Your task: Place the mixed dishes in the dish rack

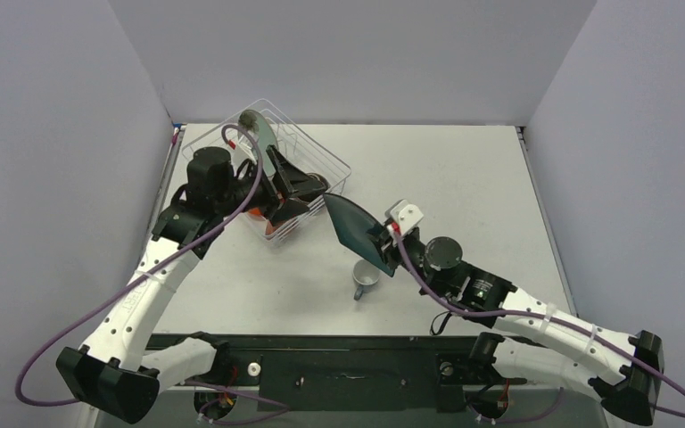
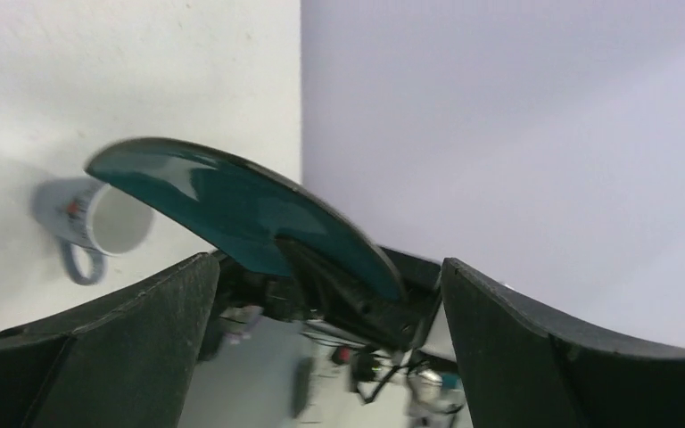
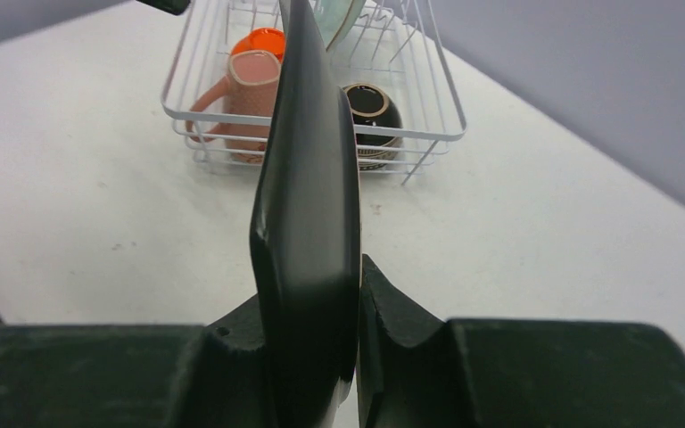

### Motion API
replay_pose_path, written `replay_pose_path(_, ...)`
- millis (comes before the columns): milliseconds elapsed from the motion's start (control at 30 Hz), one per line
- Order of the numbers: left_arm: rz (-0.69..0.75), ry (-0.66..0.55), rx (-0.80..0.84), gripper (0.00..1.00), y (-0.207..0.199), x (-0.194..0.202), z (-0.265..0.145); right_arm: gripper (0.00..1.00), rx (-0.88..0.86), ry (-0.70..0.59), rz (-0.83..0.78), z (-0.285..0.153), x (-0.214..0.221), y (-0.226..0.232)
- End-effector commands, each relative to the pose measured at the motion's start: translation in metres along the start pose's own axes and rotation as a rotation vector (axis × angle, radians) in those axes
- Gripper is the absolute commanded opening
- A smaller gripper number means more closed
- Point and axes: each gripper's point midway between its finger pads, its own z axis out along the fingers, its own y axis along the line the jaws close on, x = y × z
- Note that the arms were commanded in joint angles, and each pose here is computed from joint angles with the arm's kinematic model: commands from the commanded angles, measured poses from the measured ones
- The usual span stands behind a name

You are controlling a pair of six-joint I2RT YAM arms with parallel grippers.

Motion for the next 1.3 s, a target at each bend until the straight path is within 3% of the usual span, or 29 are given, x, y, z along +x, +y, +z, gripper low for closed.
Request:
replay_pose_path(0,-0.281,-0.047,0.188,0.95,-0.049,-0.007,-0.008,0.00,0.202,-0.244,-0.223,-0.005,-0.084,-0.022)
replay_pose_path(100,-0.359,-0.100,0.105,0.93,-0.036,-0.007,-0.008,0.00,0.221,-0.245,-0.334,-0.002,-0.087,-0.014)
replay_pose_path(267,-0.473,-0.034,-0.127,0.90,-0.004,0.022,0.003,0.00,0.214,-0.225,-0.478,0.004,-0.084,0.001)
replay_pose_path(433,-0.493,-0.037,-0.145,0.84,-0.006,0.031,0.013,0.00,0.206,-0.225,-0.572,0.005,-0.083,0.018)
replay_pose_path(500,-0.494,-0.041,-0.157,0.72,-0.007,0.033,0.013,0.00,0.218,-0.219,-0.596,0.004,-0.083,0.020)
replay_pose_path(600,-0.494,-0.061,-0.199,0.63,-0.001,0.035,0.014,0.00,0.228,-0.221,-0.632,0.003,-0.084,0.024)
replay_pose_path(700,-0.496,-0.065,-0.228,0.44,0.004,0.038,0.014,0.00,0.240,-0.198,-0.687,0.005,-0.083,0.028)
replay_pose_path(767,-0.489,-0.073,-0.250,0.39,0.006,0.040,0.013,0.00,0.248,-0.182,-0.720,0.006,-0.082,0.030)
replay_pose_path(1133,-0.392,-0.120,-0.311,0.46,0.008,0.048,0.014,0.00,0.270,-0.167,-0.767,0.015,-0.086,0.036)
replay_pose_path(1267,-0.362,-0.129,-0.303,0.33,0.009,0.049,0.018,0.00,0.268,-0.181,-0.766,0.015,-0.091,0.038)
